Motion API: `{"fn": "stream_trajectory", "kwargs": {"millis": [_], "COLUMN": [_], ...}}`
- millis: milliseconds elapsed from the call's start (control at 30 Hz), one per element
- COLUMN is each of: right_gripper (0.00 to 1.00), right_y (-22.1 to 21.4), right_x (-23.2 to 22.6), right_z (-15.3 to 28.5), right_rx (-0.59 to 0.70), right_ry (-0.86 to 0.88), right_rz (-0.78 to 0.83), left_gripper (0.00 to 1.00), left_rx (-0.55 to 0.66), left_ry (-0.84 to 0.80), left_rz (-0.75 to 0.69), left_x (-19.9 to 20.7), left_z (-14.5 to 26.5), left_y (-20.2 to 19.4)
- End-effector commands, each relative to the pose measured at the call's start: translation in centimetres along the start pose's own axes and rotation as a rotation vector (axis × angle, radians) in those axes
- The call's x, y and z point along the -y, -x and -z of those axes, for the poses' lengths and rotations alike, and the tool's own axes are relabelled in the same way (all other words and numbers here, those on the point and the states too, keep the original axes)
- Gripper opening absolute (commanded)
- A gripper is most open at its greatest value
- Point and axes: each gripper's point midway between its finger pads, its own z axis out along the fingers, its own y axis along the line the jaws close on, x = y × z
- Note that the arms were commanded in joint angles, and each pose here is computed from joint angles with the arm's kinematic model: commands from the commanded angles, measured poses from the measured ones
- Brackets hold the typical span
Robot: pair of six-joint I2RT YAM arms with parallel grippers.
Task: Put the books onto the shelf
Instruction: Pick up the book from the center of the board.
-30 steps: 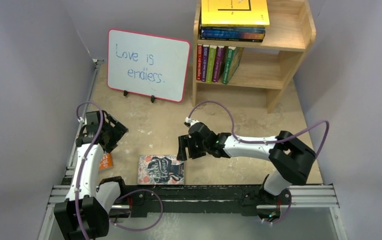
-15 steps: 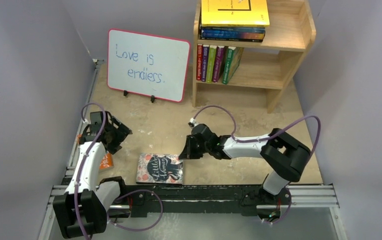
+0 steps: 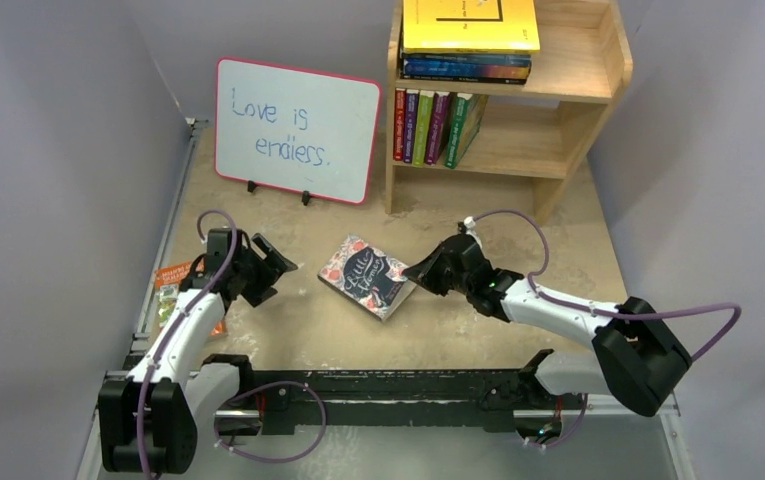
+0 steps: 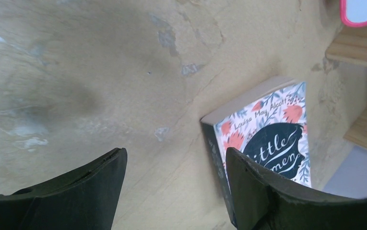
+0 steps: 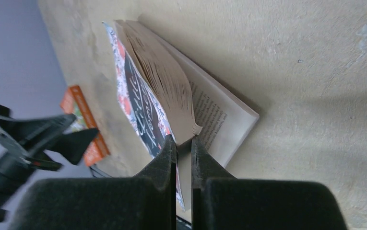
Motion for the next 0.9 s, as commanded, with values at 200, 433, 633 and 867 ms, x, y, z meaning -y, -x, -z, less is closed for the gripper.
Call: {"fn": "stream_trajectory", "kwargs": {"millis": [200, 433, 633, 867], "right_gripper": [0.00, 0.00, 0.00, 0.00], "right_y": [2.7, 2.8, 2.6, 1.9], "right_x": [-6.9, -7.8, -8.0, -7.6], "right_z": [1.7, 1.4, 1.1, 0.7], "right_rx": [0.002, -0.032, -0.058, -0.092], "right_ry": [0.160, 0.197, 0.199, 0.195], "right_rz": [-0.341, -0.441, -0.498, -0.547], "left_gripper": [0.77, 0.85, 0.84, 0.76], "left_rx": [0.008, 0.041, 0.038, 0.169], "left_ry": [-0.435, -0.570, -0.624, -0.640], "left_rz": [0.115, 0.148, 0.205, 0.363], "left_x": [7.0, 9.9, 12.1, 12.3], "left_z": [-0.4, -1.4, -2.2, -1.8], "left_y": [-2.5, -4.4, -6.0, -5.1]}}
